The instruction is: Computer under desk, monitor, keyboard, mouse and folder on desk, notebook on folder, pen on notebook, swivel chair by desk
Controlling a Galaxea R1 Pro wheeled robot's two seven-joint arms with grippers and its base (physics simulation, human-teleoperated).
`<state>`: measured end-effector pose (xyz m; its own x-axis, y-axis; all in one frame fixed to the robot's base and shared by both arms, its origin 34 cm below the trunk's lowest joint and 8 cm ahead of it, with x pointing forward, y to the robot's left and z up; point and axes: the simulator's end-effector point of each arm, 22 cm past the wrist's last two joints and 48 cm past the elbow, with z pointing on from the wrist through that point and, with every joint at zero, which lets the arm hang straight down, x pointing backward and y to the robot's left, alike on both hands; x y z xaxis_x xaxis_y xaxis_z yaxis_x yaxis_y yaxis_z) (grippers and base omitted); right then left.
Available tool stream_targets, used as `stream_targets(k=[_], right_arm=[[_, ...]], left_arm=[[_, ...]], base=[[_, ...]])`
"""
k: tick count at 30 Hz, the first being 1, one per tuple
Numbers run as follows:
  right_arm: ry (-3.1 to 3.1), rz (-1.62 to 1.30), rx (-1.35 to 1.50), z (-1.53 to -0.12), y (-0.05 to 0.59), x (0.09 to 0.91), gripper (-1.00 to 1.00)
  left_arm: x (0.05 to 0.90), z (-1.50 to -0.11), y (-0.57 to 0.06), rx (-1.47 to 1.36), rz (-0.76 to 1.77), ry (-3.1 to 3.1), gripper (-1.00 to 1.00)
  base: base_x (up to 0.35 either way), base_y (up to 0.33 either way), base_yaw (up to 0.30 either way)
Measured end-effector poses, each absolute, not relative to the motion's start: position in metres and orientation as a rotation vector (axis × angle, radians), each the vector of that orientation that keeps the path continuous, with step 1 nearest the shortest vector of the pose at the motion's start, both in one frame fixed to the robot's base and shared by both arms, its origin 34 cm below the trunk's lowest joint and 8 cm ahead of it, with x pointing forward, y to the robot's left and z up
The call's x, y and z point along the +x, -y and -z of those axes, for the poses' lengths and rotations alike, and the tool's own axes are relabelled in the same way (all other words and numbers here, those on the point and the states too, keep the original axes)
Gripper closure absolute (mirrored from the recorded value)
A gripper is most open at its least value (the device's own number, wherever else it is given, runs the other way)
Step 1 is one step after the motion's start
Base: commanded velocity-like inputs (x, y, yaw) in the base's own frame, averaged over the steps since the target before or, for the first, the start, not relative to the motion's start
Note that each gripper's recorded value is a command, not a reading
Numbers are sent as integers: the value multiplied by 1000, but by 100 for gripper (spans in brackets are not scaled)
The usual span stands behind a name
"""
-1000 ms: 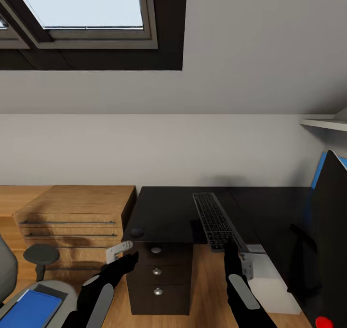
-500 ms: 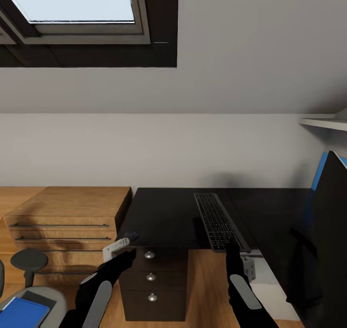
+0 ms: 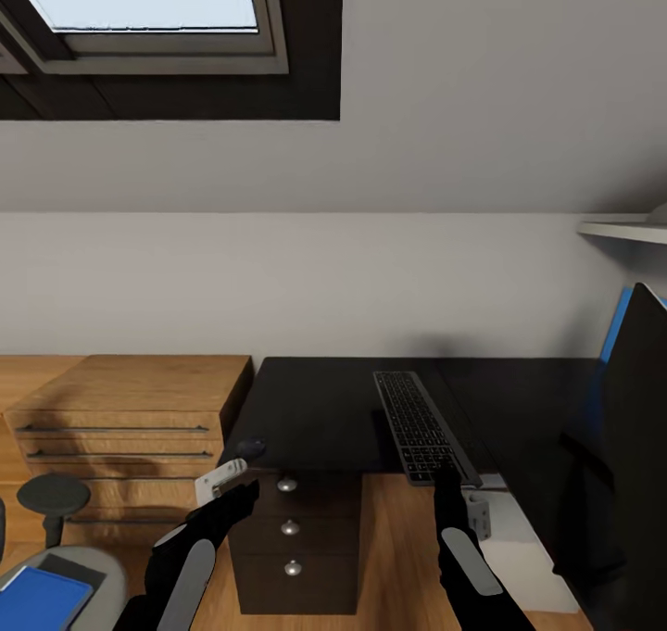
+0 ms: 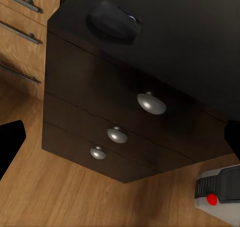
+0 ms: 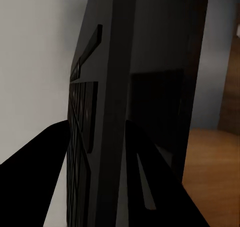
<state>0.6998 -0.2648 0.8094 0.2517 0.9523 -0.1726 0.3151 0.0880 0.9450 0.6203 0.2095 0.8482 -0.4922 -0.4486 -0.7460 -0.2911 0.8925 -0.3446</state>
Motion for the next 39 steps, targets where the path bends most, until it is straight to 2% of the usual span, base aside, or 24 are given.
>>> stream_targets(k=[31, 39], right_arm=[[-1269, -743, 1438, -769, 265, 699, 100], [-1267, -743, 1439, -769, 264, 698, 100]], left_arm=[[618, -804, -204, -545, 254, -2128, -100], [618, -804, -204, -542, 254, -2129, -100]], base=[[1, 0, 0], [183, 0, 0]])
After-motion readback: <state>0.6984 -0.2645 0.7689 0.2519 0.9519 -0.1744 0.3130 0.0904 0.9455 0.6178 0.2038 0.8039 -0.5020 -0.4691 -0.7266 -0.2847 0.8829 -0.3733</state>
